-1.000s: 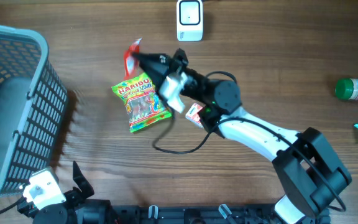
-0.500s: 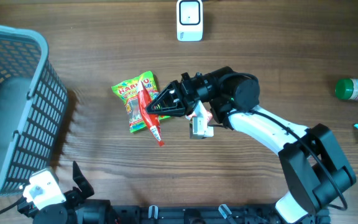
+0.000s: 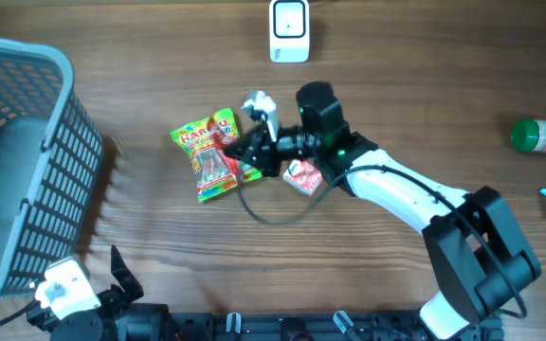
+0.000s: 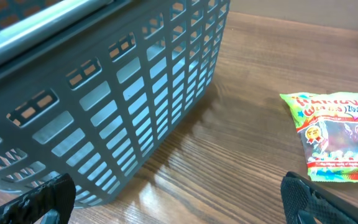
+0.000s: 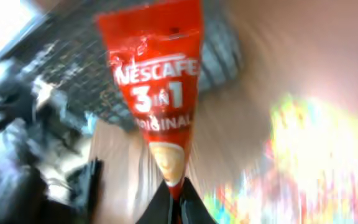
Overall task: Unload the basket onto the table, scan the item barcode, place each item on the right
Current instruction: 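Raise the NESCAFE stick up in front of the white scanner, then carry the NESCAFE stick right and drop it at the right edge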
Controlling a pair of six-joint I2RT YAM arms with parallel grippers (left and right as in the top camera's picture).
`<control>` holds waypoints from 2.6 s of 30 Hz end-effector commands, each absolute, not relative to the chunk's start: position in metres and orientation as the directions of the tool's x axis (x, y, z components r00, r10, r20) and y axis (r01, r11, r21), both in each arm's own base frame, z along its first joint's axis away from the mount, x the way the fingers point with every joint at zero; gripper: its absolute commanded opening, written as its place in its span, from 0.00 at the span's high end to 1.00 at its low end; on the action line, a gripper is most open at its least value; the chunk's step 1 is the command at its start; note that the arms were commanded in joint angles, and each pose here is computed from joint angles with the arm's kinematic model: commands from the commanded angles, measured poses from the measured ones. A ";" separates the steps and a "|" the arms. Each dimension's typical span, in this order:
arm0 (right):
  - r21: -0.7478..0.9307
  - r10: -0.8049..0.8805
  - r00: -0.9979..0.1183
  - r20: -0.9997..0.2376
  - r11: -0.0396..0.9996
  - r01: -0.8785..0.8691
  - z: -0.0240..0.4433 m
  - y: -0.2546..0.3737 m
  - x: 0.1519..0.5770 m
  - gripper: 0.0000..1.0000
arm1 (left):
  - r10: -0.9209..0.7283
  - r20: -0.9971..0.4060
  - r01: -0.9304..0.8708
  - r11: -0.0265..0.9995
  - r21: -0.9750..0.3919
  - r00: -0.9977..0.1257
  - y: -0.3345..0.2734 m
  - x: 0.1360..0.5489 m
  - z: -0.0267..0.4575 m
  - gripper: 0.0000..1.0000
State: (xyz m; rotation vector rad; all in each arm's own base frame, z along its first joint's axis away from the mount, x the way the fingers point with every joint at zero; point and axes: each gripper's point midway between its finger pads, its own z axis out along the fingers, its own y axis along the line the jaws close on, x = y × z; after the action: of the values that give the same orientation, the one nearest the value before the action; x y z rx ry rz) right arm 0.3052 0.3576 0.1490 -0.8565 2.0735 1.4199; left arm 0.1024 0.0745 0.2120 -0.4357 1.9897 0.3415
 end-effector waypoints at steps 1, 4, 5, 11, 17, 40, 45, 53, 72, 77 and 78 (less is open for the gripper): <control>0.838 0.120 -0.990 -0.077 0.545 0.001 0.103 0.335 0.316 0.96 | -0.162 -0.904 -0.454 0.890 0.039 -0.395 0.075 0.102 0.214 0.00; 0.821 0.185 -0.983 -0.017 0.563 0.092 0.096 0.330 0.318 0.96 | -0.162 -0.904 -0.454 0.890 0.039 -0.395 0.075 0.102 0.214 0.00; 0.823 0.193 -0.981 -0.032 0.562 0.084 0.097 0.330 0.321 0.95 | -0.162 -0.904 -0.454 0.890 0.039 -0.395 0.075 0.102 0.214 0.00; 0.806 0.474 -0.880 0.028 0.511 0.301 0.097 0.313 0.359 0.95 | -0.162 -0.904 -0.454 0.890 0.039 -0.395 0.075 0.102 0.214 0.00; 0.836 0.666 -0.745 -0.014 0.416 0.356 0.128 0.288 0.424 0.96 | -0.162 -0.904 -0.454 0.890 0.039 -0.395 0.075 0.102 0.214 0.00; 0.875 0.734 -0.673 0.093 0.263 0.407 0.106 0.304 0.600 0.95 | -0.162 -0.904 -0.454 0.890 0.039 -0.395 0.075 0.102 0.214 0.00; 0.856 0.701 -0.713 -0.001 0.370 0.362 0.132 0.292 0.588 0.95 | -0.162 -0.904 -0.454 0.890 0.039 -0.395 0.075 0.102 0.214 0.00; 0.666 0.830 -0.502 -0.244 0.519 0.535 0.199 0.124 0.564 0.95 | -0.162 -0.904 -0.454 0.890 0.039 -0.395 0.075 0.102 0.214 0.00; 0.223 0.954 -0.067 -0.294 0.136 0.965 0.030 -0.229 0.477 0.91 | -0.162 -0.904 -0.454 0.890 0.039 -0.395 0.075 0.102 0.214 0.00; 0.302 0.935 -0.182 -0.305 0.277 0.912 0.068 -0.230 0.499 0.00 | -0.162 -0.904 -0.454 0.890 0.039 -0.395 0.075 0.102 0.214 0.00; 0.367 0.917 -0.261 -0.303 0.365 0.856 0.092 -0.219 0.513 0.00 | -0.162 -0.904 -0.454 0.890 0.039 -0.395 0.075 0.102 0.214 0.00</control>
State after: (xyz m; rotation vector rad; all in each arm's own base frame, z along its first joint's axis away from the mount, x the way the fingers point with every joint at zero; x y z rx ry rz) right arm 0.4823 -0.2317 0.0414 1.8056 2.0842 0.0050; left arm 0.1025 0.0745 0.2122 -0.4364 1.9885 0.3407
